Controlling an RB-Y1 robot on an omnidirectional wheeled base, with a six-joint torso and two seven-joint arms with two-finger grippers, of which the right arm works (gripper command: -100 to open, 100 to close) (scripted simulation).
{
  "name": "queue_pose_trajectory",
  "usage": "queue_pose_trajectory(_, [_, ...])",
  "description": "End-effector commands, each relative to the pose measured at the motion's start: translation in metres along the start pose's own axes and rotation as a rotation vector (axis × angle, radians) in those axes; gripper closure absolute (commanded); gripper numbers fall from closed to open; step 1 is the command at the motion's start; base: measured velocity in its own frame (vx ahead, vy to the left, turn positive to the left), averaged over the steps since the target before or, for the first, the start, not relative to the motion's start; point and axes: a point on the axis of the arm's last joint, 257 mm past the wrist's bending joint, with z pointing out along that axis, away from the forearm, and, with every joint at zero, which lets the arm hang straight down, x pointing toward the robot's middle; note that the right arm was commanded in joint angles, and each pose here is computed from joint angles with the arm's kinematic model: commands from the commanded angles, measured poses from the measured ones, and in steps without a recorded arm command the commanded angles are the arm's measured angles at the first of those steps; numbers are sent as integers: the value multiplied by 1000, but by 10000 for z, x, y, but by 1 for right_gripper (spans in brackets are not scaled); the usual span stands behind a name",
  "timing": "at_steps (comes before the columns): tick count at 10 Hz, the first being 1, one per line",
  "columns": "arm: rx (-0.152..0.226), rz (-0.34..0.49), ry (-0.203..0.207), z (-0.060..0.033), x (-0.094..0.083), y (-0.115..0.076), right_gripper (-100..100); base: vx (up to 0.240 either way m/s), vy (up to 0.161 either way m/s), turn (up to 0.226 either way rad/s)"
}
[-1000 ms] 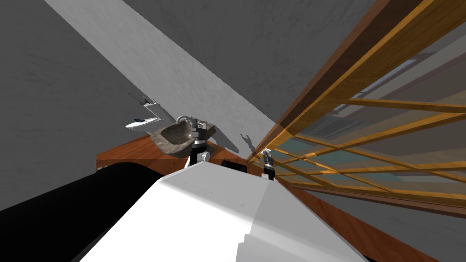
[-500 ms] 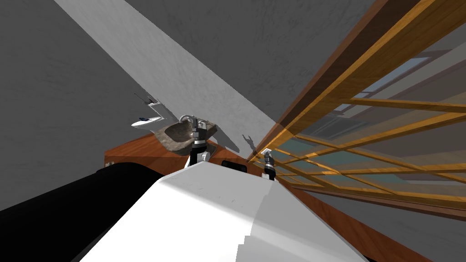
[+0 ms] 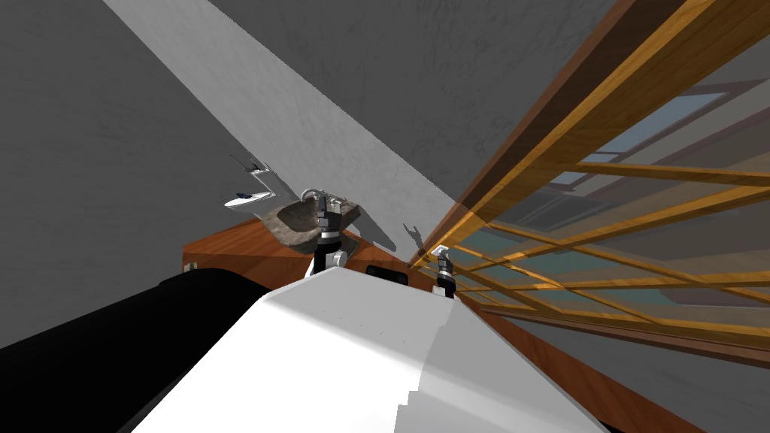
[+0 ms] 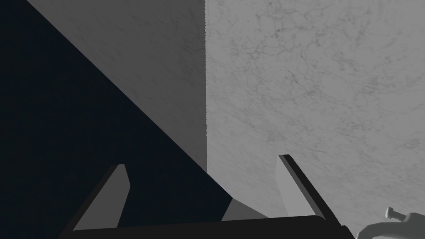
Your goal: Pull the door open
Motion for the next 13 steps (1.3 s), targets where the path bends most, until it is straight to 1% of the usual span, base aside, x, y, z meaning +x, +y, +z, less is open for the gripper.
queue_pose_trajectory(1, [-11, 40, 11, -11, 82, 85, 100, -17, -4, 14])
queue_pose_trajectory(2, [-9, 84, 8, -7, 71, 79, 100, -27, -1, 36])
queue_pose_trajectory(3, [-8, 115, 5, -4, 60, 72, 100, -42, -3, 51])
queue_pose_trajectory(4, [-8, 130, 5, -4, 60, 72, 100, -31, -5, 23])
queue_pose_trajectory(5, [-6, 171, 1, 0, 49, 65, 100, -27, -4, 43])
queue_pose_trajectory(6, [-6, 178, 1, 0, 49, 65, 100, -19, -6, 29])
queue_pose_trajectory(7, [-5, 224, -2, 3, 39, 57, 100, -25, -5, 46])
queue_pose_trajectory(8, [-5, 226, -2, 3, 39, 57, 100, -22, -14, 32])
queue_pose_trajectory(9, [-3, 272, -5, 7, 28, 49, 100, -27, -12, 53])
queue_pose_trajectory(10, [-3, 274, -5, 7, 28, 49, 100, -25, -7, 14])
queue_pose_trajectory(12, [-1, 355, -12, 13, 7, 33, 100, -30, -6, 59])
queue_pose_trajectory(13, [-1, 371, -12, 13, 7, 33, 100, -27, -12, 33])
